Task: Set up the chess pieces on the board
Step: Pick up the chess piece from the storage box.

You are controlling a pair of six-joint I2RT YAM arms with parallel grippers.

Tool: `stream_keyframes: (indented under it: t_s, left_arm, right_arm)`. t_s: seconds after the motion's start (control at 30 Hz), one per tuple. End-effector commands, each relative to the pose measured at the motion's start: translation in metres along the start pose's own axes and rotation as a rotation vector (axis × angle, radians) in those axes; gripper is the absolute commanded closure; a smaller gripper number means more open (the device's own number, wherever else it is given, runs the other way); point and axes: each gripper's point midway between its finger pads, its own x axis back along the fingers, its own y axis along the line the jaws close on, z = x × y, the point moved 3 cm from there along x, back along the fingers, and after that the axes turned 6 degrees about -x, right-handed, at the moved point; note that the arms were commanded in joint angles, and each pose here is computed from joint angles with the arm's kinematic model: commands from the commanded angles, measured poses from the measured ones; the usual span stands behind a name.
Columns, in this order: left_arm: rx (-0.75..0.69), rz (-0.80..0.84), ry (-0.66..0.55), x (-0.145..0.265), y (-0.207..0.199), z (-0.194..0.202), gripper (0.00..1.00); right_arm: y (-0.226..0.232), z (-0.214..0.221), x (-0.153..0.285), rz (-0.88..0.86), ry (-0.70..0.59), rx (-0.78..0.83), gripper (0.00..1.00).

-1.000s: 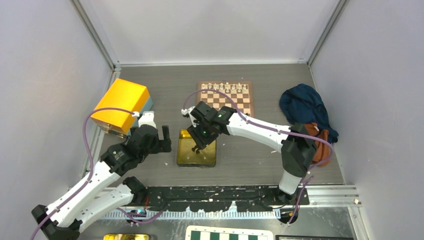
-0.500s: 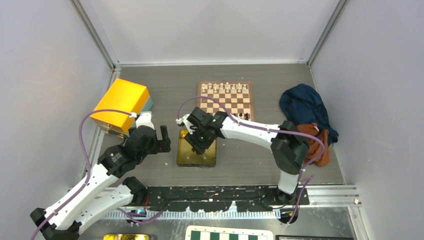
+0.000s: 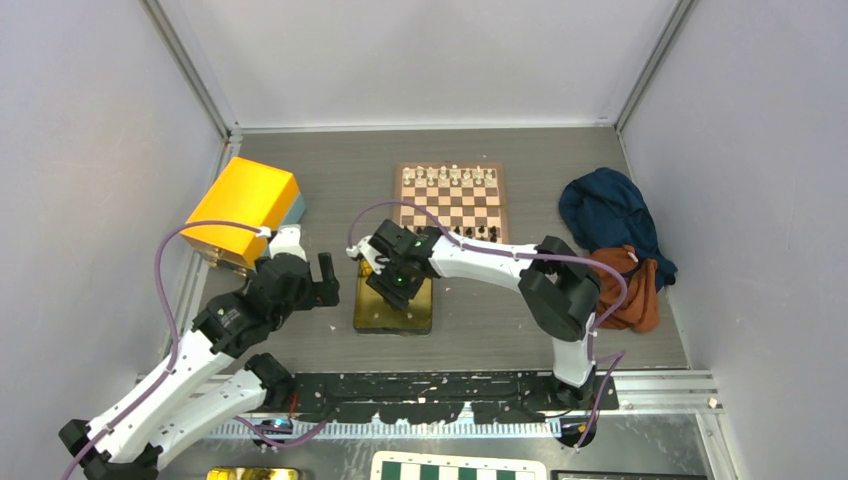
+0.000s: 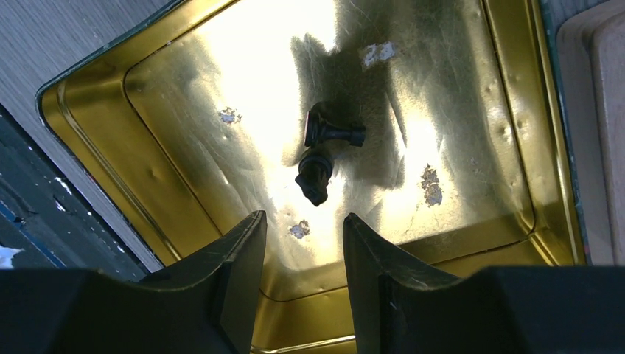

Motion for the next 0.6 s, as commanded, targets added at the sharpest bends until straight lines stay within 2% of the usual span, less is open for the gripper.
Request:
stream_keyframes:
  t_s: [0.0, 0.57]
  left_arm:
    - [0.016, -0.012, -0.031, 0.003, 0.002, -0.007, 0.00]
    - [0.000, -0.015, -0.033, 0.004, 0.004, -0.007, 0.00]
  right_arm:
    - [0.002, -0.030, 0.005, 0.002, -0.098, 0.057, 0.52]
    - [0.001, -0.032, -0.008, -0.007, -0.073, 0.082, 0.54]
